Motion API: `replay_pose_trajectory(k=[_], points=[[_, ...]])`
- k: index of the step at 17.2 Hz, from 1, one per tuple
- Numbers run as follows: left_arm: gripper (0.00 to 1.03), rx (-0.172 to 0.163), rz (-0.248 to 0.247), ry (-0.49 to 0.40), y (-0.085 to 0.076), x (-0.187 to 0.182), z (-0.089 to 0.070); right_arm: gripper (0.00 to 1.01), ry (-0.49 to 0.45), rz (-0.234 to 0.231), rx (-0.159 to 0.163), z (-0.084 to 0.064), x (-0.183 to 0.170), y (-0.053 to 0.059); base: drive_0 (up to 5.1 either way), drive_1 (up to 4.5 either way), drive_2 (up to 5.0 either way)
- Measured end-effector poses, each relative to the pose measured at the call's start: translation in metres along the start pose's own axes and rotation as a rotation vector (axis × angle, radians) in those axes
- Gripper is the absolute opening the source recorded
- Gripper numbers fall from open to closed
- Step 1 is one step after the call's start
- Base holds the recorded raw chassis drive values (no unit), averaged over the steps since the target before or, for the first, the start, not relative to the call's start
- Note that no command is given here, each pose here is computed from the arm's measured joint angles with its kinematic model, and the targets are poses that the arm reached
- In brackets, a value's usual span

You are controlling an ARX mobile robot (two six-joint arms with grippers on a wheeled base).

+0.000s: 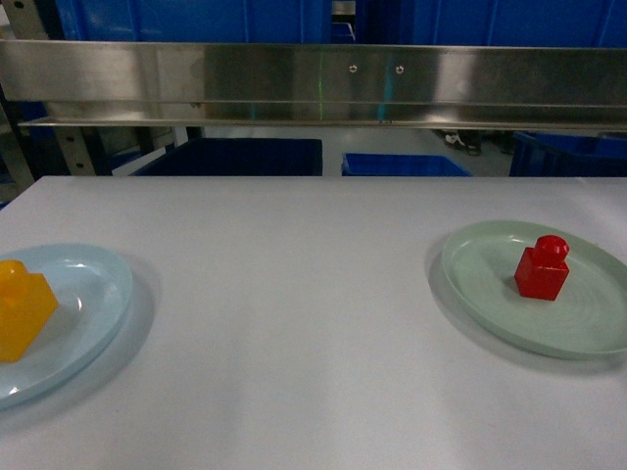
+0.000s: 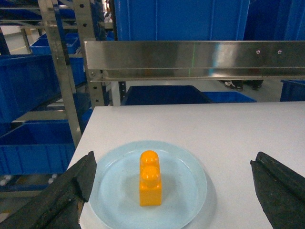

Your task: Sort and place red and yellow blocks in left bins

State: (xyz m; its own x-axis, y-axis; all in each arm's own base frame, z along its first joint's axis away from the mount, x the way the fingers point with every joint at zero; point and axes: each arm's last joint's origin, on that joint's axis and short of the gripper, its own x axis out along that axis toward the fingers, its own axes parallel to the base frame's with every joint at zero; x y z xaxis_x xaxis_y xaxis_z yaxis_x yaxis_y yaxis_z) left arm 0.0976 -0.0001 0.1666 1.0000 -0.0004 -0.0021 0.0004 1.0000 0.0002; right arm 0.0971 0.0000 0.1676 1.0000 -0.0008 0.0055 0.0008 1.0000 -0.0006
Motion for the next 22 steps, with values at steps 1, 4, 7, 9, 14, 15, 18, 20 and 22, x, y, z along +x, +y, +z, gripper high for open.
replay_pose_trajectory(k=[1,4,7,9,14,15,18,20,22], points=[[0.98,0.0,0.0,0.0,0.0,0.0,0.0,0.98,0.0,0.0,0.0,0.0,0.0,0.0,0.0,0.0,0.0],[0.98,0.0,0.0,0.0,0.0,0.0,0.0,0.98,0.0,0.0,0.0,0.0,0.0,0.0,0.0,0.0,0.0],[0.98,0.0,0.0,0.0,0.0,0.0,0.0,0.98,0.0,0.0,0.0,0.0,0.0,0.0,0.0,0.0,0.0],[0.98,0.0,0.0,0.0,0.0,0.0,0.0,0.98,0.0,0.0,0.0,0.0,0.0,0.0,0.0,0.0,0.0],[0.98,0.0,0.0,0.0,0.0,0.0,0.0,0.98,0.0,0.0,0.0,0.0,0.0,0.0,0.0,0.0,0.0],[0.98,0.0,0.0,0.0,0.0,0.0,0.0,0.98,0.0,0.0,0.0,0.0,0.0,0.0,0.0,0.0,0.0],[0.98,0.0,0.0,0.0,0.0,0.0,0.0,0.98,0.0,0.0,0.0,0.0,0.0,0.0,0.0,0.0,0.0],[0.98,0.0,-0.001,0.005,0.0,0.0,-0.0005,0.98,0.007,0.004,0.001,-0.0006,0.0,0.0001,0.0,0.0,0.0],[0.98,-0.003,-0.022,0.042,0.0025,0.0003,-0.0037,0.98,0.085,0.029,0.037,-0.0069,0.0014,0.0009,0.0,0.0,0.0]])
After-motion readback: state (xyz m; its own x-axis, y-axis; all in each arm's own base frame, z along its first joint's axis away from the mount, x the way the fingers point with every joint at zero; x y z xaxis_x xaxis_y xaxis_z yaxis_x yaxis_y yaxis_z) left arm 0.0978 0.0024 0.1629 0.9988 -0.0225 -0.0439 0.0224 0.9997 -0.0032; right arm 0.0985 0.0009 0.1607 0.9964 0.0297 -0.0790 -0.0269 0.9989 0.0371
